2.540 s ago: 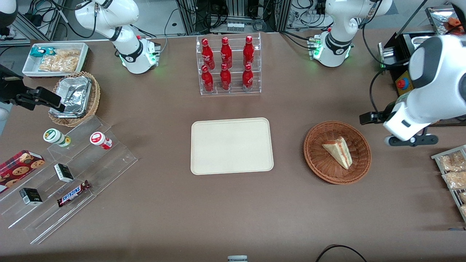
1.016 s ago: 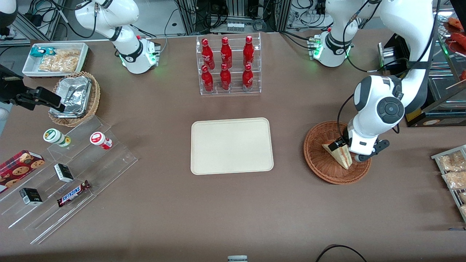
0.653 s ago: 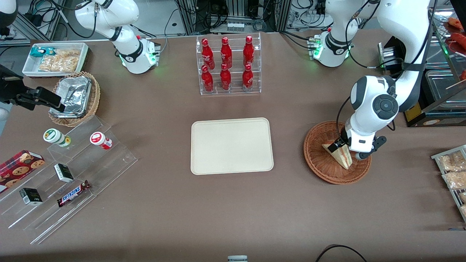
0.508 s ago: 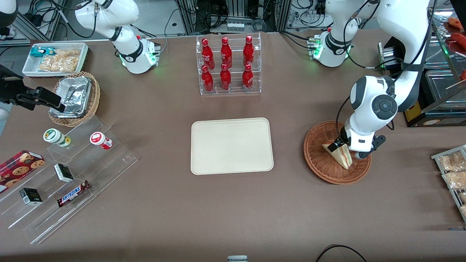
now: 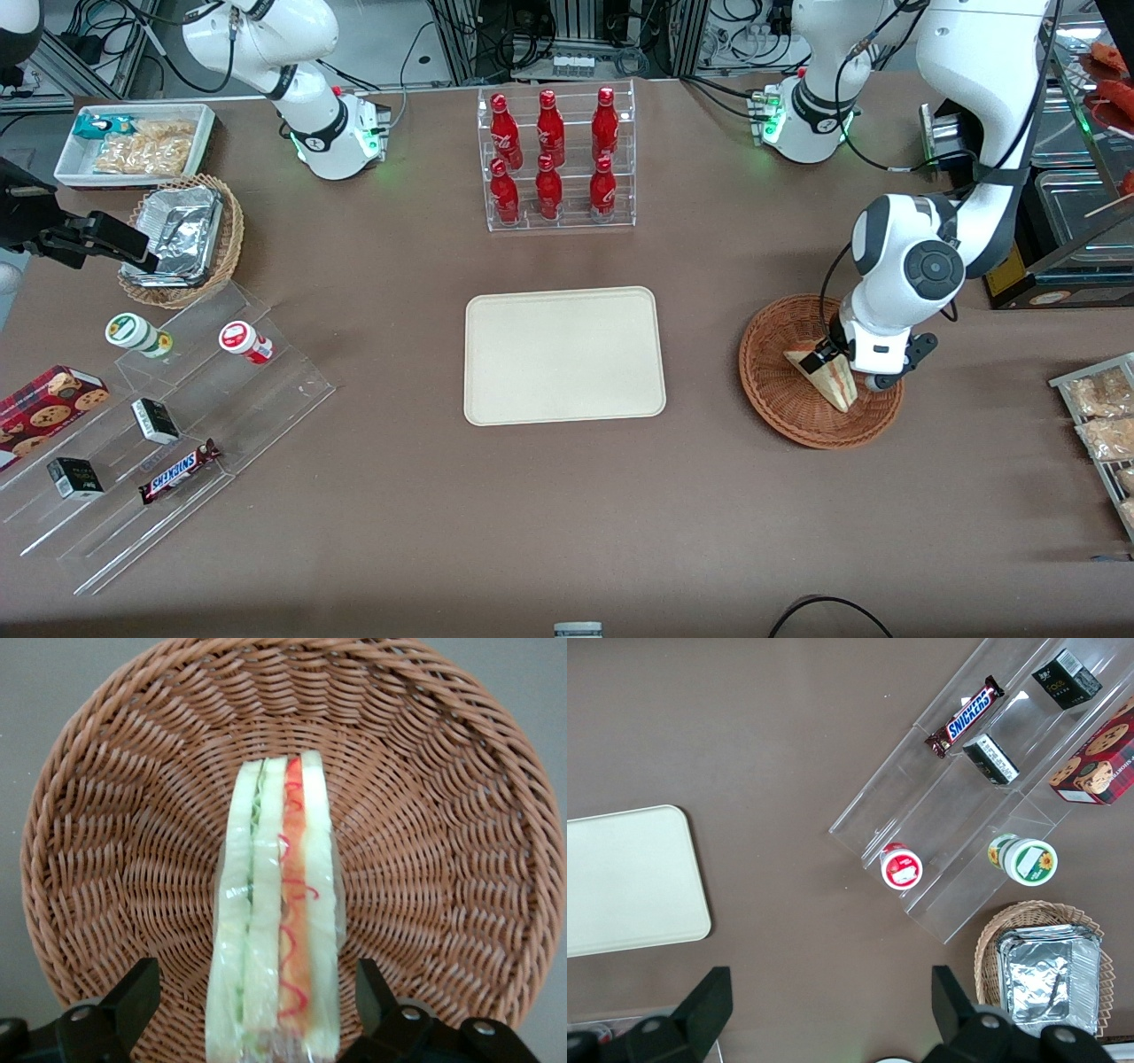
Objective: Place sandwich from basket to tray
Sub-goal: 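Lower the left gripper into the wicker basket and grasp the sandwich, then lift the sandwich out of the basket and carry it over the cream tray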
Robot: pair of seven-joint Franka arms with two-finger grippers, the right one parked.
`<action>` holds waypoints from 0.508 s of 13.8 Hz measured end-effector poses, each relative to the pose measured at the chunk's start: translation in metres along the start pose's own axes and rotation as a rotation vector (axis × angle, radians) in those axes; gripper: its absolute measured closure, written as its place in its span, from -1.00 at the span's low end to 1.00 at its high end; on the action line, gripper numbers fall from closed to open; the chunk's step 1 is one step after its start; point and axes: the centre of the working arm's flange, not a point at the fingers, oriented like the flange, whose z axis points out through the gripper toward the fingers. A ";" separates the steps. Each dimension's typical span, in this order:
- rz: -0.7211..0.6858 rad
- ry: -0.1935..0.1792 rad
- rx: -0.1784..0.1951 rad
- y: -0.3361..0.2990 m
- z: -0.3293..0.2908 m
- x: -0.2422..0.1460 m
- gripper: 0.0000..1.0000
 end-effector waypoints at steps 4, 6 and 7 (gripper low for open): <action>-0.002 0.004 -0.004 0.000 0.007 0.002 -0.55; -0.002 0.005 -0.006 0.001 0.006 0.002 -0.10; -0.002 0.008 -0.009 0.001 0.005 0.003 0.12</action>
